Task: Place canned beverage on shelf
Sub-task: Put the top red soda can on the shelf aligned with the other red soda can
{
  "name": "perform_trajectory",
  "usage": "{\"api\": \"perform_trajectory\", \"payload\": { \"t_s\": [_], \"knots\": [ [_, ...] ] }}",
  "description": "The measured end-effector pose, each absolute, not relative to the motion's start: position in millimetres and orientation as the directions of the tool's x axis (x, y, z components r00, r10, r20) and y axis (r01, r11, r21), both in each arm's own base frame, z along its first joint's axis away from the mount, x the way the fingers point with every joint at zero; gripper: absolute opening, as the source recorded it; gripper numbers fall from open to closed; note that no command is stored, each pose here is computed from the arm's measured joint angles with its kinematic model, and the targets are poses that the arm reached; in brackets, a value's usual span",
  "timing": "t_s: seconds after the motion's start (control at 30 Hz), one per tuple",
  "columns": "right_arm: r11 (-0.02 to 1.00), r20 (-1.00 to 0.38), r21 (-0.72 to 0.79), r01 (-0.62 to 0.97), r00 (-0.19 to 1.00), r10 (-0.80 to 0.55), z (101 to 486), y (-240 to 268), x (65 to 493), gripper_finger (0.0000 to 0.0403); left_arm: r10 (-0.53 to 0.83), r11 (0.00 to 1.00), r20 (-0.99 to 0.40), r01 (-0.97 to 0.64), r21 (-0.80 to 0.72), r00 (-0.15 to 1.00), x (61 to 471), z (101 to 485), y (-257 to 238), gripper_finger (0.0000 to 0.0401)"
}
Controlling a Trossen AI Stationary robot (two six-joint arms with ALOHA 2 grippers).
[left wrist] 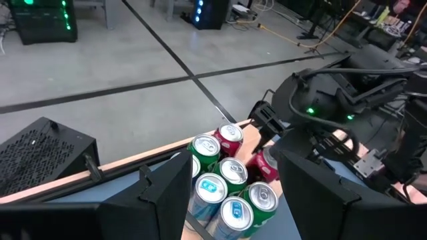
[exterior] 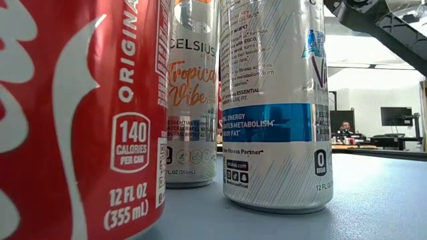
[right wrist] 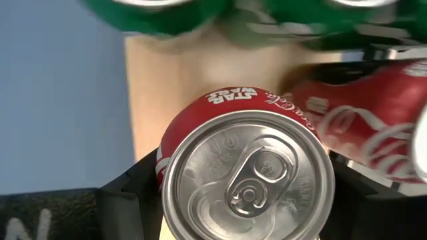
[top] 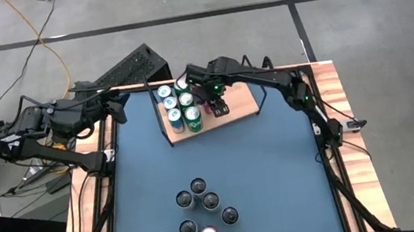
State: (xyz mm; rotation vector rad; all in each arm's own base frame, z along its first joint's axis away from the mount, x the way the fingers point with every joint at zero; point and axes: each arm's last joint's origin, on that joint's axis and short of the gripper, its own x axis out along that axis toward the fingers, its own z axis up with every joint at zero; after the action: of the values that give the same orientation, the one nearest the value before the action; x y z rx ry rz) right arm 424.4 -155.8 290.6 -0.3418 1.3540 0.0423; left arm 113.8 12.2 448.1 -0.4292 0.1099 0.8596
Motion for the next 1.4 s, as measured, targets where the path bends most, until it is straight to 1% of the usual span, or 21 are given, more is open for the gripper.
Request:
{"api": "perform_trajectory", "payload": {
  "t_s": [0.2, 0.37, 0.53, 0.67, 0.8, 1.03, 1.13, 1.4],
  "knots": [
    [0.947, -0.959, -0.216, -0.236, 0.235, -0.160, 291.0, -162.5, 422.9, 0.0271, 0.714, 0.568, -0.262, -0.756, -0.324, 0.649, 113.6, 448.2, 12.3, 0.0206],
    [0.949, -0.952, -0.200, -0.244, 0.277, -0.130, 291.8, -162.3, 425.8, 0.0271, 0.714, 0.567, -0.262, -0.756, -0.327, 0.649, 113.7, 448.1, 12.3, 0.0206],
    [0.943, -0.952, -0.203, -0.264, 0.277, -0.128, 291.6, -162.2, 425.9, 0.0272, 0.715, 0.559, -0.262, -0.755, -0.342, 0.648, 113.7, 448.1, 12.3, 0.0206],
    [0.943, -0.955, -0.199, -0.268, 0.271, -0.125, 283.6, -162.7, 427.2, 0.0285, 0.715, 0.558, -0.261, -0.755, -0.345, 0.648, 113.7, 448.2, 12.3, 0.0206],
    [0.945, -0.962, -0.184, -0.270, 0.249, -0.117, 277.8, -162.6, 426.4, 0.0289, 0.716, 0.555, -0.261, -0.754, -0.350, 0.648, 113.6, 448.2, 12.4, 0.0206],
    [0.950, -0.950, -0.201, -0.239, 0.282, -0.130, 278.7, -164.3, 429.5, 0.0294, 0.716, 0.555, -0.261, -0.754, -0.350, 0.648, 113.6, 448.2, 12.4, 0.0206],
    [0.959, -0.952, -0.192, -0.209, 0.277, -0.130, 278.4, -166.3, 428.3, 0.0304, 0.716, 0.555, -0.262, -0.755, -0.350, 0.648, 113.7, 448.1, 12.3, 0.0206],
    [0.970, -0.950, -0.185, -0.160, 0.281, -0.135, 279.5, -169.3, 427.1, 0.0349, 0.716, 0.555, -0.266, -0.757, -0.345, 0.646, 113.4, 447.6, 12.4, 0.0206]
  ]
}}
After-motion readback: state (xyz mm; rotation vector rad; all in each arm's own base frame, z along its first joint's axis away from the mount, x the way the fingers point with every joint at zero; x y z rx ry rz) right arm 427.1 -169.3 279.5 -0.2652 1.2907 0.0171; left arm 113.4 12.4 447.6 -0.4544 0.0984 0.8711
